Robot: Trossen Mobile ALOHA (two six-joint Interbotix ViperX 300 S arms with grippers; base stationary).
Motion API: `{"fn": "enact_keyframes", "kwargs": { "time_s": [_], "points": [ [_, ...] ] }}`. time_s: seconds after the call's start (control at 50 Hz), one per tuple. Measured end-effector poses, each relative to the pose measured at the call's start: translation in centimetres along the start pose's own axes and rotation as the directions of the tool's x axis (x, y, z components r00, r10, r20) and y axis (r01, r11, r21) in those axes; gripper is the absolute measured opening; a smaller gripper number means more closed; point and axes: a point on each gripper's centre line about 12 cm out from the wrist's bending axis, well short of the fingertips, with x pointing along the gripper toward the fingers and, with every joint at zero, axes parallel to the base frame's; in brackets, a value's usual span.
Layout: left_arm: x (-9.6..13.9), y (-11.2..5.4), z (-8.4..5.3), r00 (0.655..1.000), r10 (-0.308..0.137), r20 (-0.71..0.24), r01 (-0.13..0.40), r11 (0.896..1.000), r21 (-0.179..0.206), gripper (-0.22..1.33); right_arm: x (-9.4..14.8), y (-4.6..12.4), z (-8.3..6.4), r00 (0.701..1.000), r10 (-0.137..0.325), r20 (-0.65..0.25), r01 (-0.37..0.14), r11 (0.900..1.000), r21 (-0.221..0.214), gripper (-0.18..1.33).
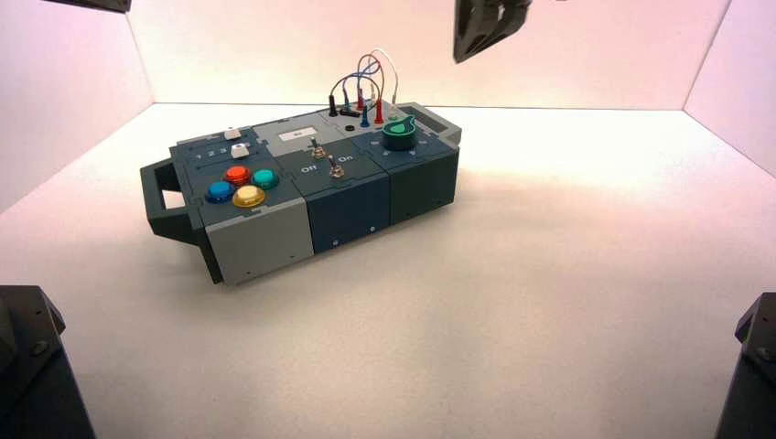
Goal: Turn the knob to position 5.
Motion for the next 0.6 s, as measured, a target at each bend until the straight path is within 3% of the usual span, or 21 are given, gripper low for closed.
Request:
{"fn": "enact_keyframes", "kwargs": {
  "time_s": [0.26,0.42,0.6],
  "points": [
    [-0.3,0.0,0.0,1.000,0.000,0.014,0.000,1.000,0.001,-0.16,2.4,0.3,1.0,0.998,0.000,-0.056,0.000,1.0000,-0.003,-0.14],
    [-0.3,0.0,0.0,1.000,0.000,0.012,0.000,1.000,0.001,-0.16,3.5,1.3,2.6,0.998,0.012,-0.059,-0.013,0.9996,-0.023,-0.14],
    [-0.3,0.0,0.0,1.000,0.000,0.012,0.000,1.000,0.001,-0.16,4.4,1.9,3.2,0.997,0.017,-0.082,-0.019,0.9993,-0.033,-0.14]
  ]
}}
